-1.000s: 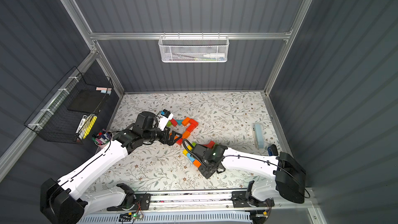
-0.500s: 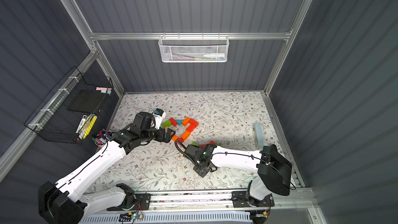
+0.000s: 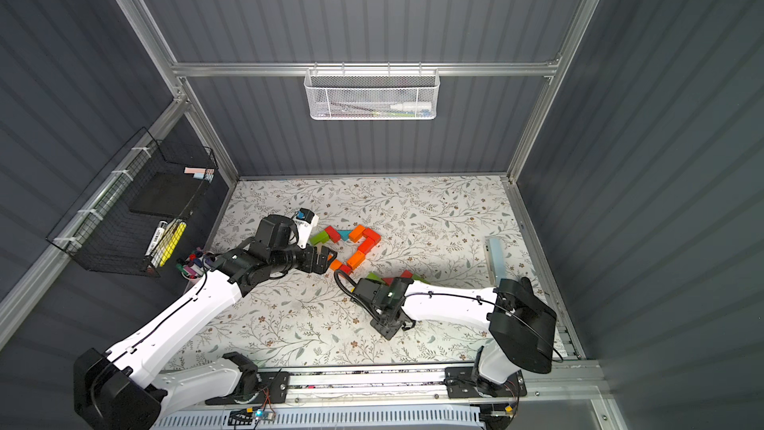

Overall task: Assemble a heart with building blocks
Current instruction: Assemble the building block at the center of the board.

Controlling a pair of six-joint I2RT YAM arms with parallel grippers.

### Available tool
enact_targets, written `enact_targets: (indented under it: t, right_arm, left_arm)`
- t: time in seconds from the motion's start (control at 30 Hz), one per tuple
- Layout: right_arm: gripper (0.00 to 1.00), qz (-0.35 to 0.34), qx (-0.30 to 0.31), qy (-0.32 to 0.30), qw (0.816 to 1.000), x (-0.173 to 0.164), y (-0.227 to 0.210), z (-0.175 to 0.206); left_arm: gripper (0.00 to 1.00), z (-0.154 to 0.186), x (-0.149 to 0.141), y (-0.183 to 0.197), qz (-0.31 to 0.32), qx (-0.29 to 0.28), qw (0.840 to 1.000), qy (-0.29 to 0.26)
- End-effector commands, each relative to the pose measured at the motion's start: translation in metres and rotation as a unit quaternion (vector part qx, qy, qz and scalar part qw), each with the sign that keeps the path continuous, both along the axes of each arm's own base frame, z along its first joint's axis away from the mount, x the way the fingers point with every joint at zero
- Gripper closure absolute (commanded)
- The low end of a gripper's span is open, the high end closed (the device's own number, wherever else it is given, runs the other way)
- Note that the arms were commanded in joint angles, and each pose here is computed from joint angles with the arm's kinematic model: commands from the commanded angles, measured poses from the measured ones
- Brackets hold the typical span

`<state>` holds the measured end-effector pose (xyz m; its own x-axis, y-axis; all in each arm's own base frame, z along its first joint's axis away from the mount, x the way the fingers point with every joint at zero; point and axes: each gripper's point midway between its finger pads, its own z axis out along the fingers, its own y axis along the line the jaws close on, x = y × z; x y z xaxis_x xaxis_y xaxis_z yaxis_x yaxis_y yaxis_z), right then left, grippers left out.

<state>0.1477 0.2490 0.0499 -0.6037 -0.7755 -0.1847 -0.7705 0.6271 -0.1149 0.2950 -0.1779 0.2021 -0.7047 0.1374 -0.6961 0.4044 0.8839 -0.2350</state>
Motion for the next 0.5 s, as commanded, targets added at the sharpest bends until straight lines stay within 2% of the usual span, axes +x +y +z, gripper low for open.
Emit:
enact_targets:
  t: [0.0, 0.47]
  right_arm:
    - [0.68, 0.010, -0.014, -0.004, 1.000, -0.0009, -0.0055, -0.0026]
    - [0.63, 0.009, -0.017, -0.003, 1.000, -0.0014, -0.0062, -0.0047]
  left_arm:
    - [0.01, 0.0098, -0.0022, 0.0000, -0.001, -0.013, 1.000, -0.007]
    - [0.01, 0.0107, -0.0030, -0.0014, -0.004, -0.018, 1.000, -0.007]
